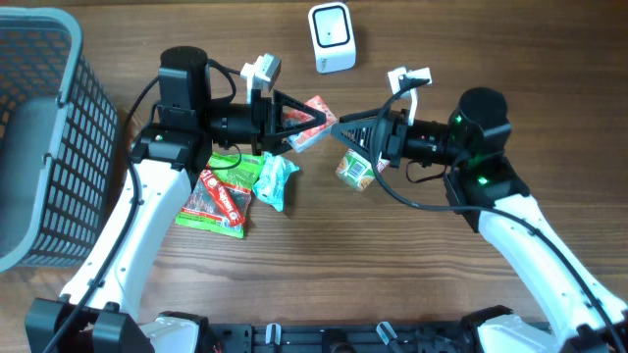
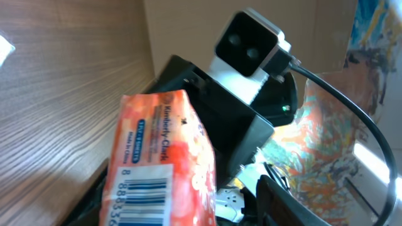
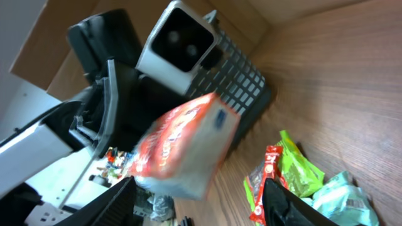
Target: Scan the item barcode
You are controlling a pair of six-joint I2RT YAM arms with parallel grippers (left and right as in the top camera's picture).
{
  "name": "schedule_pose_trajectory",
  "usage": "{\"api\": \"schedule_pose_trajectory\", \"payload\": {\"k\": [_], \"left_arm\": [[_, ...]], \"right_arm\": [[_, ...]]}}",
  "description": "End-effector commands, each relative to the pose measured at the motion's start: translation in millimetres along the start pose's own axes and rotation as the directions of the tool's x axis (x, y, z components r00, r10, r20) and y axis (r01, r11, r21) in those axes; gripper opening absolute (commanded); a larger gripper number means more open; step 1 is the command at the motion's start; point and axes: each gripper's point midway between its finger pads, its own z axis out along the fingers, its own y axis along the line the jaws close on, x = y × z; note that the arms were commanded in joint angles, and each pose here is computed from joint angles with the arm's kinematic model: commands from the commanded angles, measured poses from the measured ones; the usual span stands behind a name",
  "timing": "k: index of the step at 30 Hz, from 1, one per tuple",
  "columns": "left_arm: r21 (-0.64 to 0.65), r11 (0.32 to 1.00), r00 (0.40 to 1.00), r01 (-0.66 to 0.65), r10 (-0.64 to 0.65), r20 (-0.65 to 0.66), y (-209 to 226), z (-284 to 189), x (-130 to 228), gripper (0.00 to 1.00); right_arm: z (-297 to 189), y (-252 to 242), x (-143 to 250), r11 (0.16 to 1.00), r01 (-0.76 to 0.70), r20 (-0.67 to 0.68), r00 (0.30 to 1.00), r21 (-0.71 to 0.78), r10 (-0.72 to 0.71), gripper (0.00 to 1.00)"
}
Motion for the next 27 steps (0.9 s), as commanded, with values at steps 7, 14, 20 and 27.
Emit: {"api": "schedule_pose_trajectory", "payload": {"k": [7, 14, 20, 27], "left_arm": [[0.031, 0.996, 0.996, -0.089, 0.089, -0.014, -15, 0, 1, 0.61], [0.031, 0.995, 0.996, -0.09, 0.09, -0.013, -16, 0, 1, 0.6], [0.031, 0.995, 0.996, -0.093, 0.093, -0.013, -16, 0, 1, 0.6], [0.033, 0.995, 0.995, -0.098, 0.099, -0.023, -16, 3, 3, 0.56]], "right_arm": [[6, 16, -8, 0.993, -0.057, -0.02, 0.998, -0.105, 0.056, 0.54], [12, 17, -6, 0.992, -0.075, -0.015, 0.997, -0.099, 0.074, 0.41], [13, 15, -10, 0.991, -0.102, 0.005, 0.995, -0.084, 0.103, 0.46], [13, 9, -17, 0.986, -0.157, 0.048, 0.986, -0.056, 0.16, 0.47]]}}
